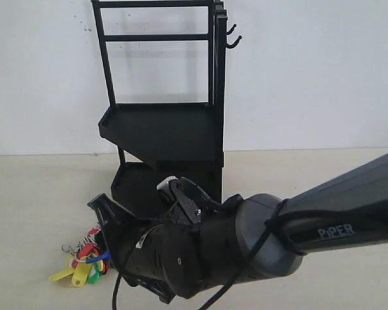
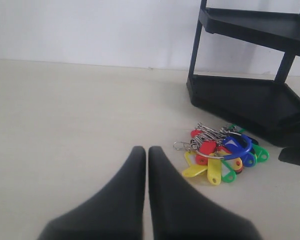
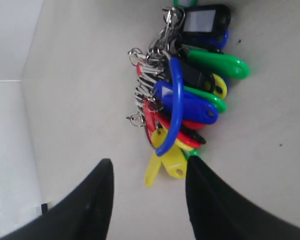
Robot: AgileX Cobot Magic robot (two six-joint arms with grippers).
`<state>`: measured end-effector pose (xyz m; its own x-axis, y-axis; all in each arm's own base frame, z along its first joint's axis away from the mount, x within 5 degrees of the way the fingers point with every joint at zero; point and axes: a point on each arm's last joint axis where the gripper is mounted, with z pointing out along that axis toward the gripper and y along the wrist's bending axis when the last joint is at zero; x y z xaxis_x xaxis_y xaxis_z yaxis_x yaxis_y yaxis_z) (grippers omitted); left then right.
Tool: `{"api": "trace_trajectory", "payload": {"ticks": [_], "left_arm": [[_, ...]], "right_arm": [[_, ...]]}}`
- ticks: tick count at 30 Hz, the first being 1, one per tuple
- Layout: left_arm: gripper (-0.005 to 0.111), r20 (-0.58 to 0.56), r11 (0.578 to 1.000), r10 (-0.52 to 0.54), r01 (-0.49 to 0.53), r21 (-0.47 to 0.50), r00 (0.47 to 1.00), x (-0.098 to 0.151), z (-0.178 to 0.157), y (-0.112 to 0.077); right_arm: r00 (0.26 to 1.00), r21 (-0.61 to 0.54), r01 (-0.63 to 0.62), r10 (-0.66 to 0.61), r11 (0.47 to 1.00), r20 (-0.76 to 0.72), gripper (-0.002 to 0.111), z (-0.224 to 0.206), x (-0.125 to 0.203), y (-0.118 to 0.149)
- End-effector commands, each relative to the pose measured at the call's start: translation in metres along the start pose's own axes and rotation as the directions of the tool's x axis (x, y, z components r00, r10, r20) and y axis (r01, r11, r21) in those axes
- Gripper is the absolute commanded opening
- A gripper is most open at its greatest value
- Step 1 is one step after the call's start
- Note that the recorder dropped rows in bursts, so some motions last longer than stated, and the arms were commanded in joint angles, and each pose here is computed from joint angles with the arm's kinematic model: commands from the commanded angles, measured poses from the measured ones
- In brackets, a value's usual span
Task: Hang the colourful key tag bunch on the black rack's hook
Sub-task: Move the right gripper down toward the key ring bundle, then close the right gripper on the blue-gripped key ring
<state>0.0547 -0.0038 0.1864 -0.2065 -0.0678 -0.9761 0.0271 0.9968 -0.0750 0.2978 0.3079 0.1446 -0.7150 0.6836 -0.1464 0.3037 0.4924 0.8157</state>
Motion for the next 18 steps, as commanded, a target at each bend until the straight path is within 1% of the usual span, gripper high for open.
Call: {"api": "trace_trajectory", "payload": {"ticks": [1,6,9,11,13,18], "left_arm": [[0.004,0.011,1.000,0.008,-0.008,-0.001,1.000,-0.001,0.000,0.000],[0.004,0.011,1.000,0.008,-0.008,-0.001,1.000,-0.001,0.000,0.000],[0.004,0.011,1.000,0.008,-0.008,-0.001,1.000,-0.001,0.000,0.000],[0.004,0.011,1.000,0.008,-0.008,-0.001,1.000,-0.001,0.000,0.000],[0.004,0.011,1.000,0.008,-0.008,-0.001,1.000,-0.001,0.000,0.000],[0.004,0.011,1.000,0.008,-0.008,-0.001,1.000,-0.001,0.000,0.000]], "right_arm": [[0.999,0.001,-0.038,0.038,0.999,0.009,0.044,0.003,-0.012,0.008],[0.997,0.061,-0.067,0.069,0.996,-0.042,0.044,0.025,-0.009,0.012],[0.996,0.066,-0.077,0.079,0.995,-0.036,0.044,0.036,-0.008,0.007],[0.992,0.090,-0.121,0.124,0.989,-0.035,0.044,0.041,-0.009,0.001],[0.991,0.114,-0.125,0.131,0.986,-0.042,0.044,0.044,-0.010,-0.002],[0.994,0.087,-0.095,0.099,0.992,-0.039,0.044,0.051,-0.016,0.006]]}}
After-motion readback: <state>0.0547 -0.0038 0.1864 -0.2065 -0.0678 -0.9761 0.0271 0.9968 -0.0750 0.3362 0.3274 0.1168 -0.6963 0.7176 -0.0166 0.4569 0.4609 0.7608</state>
